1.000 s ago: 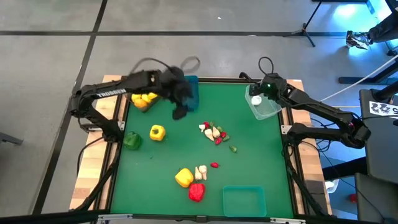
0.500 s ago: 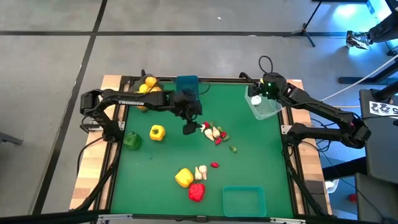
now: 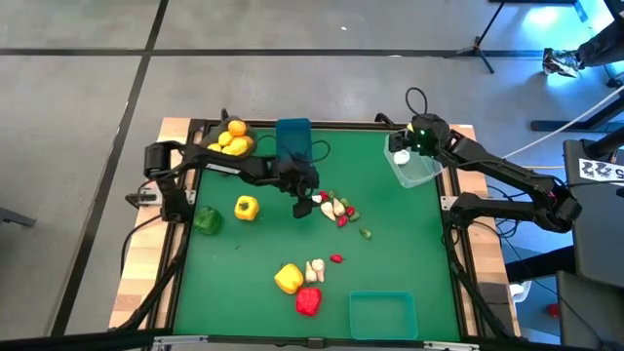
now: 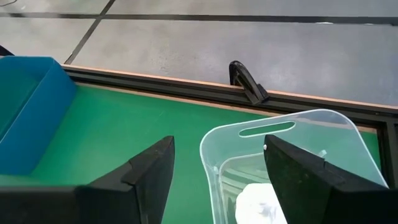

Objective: Sort produce into baskets
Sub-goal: Put the white garlic into white transparent bin

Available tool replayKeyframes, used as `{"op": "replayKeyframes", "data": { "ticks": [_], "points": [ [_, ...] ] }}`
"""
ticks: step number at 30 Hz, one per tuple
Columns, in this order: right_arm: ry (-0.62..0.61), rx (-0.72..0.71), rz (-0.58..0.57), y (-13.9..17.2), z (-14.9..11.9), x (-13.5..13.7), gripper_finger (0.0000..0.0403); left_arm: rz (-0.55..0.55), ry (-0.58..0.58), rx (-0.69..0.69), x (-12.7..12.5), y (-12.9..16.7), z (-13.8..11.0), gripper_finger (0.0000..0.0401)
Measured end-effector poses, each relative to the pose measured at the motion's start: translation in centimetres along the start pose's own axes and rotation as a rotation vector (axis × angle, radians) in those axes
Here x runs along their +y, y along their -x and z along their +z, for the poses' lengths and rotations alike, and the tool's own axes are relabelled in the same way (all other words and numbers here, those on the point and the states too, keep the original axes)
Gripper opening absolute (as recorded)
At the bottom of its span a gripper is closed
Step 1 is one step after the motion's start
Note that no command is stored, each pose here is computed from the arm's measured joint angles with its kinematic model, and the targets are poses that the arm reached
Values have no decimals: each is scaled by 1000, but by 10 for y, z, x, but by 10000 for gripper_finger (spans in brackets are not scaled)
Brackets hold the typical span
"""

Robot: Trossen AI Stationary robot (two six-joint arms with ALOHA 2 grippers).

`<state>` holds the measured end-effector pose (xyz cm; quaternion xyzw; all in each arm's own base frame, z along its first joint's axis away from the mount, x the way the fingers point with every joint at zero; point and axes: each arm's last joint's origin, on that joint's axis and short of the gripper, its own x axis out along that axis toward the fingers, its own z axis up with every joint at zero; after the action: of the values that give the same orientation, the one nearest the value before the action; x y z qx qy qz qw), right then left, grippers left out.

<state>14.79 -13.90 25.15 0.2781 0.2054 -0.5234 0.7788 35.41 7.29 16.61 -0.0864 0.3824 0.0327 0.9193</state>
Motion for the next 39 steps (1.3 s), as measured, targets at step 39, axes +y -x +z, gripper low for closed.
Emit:
{"op": "replayKeyframes", "data": {
  "ticks": [39],
  "points": [
    [0, 0, 0, 0, 0, 0, 241, 48, -12, 97, 9, -33, -23, 185]
  ]
}}
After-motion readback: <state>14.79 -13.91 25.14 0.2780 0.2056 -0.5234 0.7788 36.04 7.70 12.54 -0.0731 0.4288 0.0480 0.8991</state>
